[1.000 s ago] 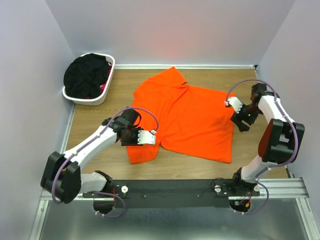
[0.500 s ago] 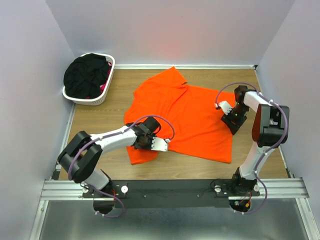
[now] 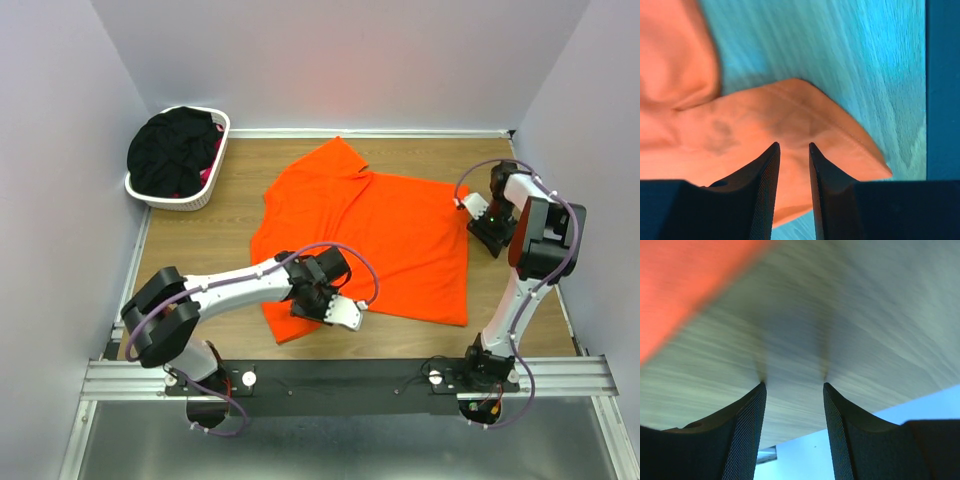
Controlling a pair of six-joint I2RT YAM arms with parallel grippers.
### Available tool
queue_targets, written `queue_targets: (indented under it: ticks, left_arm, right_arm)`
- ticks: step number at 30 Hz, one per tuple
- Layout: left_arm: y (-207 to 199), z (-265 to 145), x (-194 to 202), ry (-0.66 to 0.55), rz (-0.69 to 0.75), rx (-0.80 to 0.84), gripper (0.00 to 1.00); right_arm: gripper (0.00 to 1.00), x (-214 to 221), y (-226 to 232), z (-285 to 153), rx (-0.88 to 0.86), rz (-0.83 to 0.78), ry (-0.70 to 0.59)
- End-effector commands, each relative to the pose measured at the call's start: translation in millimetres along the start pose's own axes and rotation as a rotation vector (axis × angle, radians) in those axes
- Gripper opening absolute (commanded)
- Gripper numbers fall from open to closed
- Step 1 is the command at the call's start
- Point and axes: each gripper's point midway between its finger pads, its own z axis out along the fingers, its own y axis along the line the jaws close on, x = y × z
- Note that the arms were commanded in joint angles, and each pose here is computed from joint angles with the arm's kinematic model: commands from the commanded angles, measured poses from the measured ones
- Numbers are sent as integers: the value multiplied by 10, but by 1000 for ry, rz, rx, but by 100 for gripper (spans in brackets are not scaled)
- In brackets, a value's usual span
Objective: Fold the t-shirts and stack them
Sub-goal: Flatten the tshirt out
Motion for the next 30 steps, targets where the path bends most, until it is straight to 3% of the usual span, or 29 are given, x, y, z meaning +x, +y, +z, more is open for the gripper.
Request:
queue_targets:
  ticks: [1, 4, 5, 8, 10, 14, 23, 30]
  left_arm:
    - [284, -451, -183, -140, -104, -51, 38]
    - [921, -781, 29, -194, -243, -182, 38]
    - [1407, -1100, 272, -221, -341, -323, 39]
    - [2155, -1479, 746, -234, -527, -519, 39]
    - [2550, -1598, 974, -254, -643, -604, 39]
    - [2958, -1580, 1483, -269, -826, -664, 39]
    - [3330, -1057, 2036, -241, -1037, -689, 38]
    - [3217, -559, 2213, -187, -1114, -622, 36]
  right_arm:
    - [58, -184, -256, -74, 68, 28, -114]
    - [60, -404, -254, -315, 16, 73, -220]
    - [60, -455, -209, -302, -24, 106, -228]
    - [60, -638, -77, -392, -129, 166, -275]
    - [60, -723, 37, -368, -173, 197, -287]
    - [59, -846, 191, -243, -194, 213, -273]
    - [56, -968, 256, 228, -173, 223, -172]
    - [55, -859, 105, 490, -87, 216, -86]
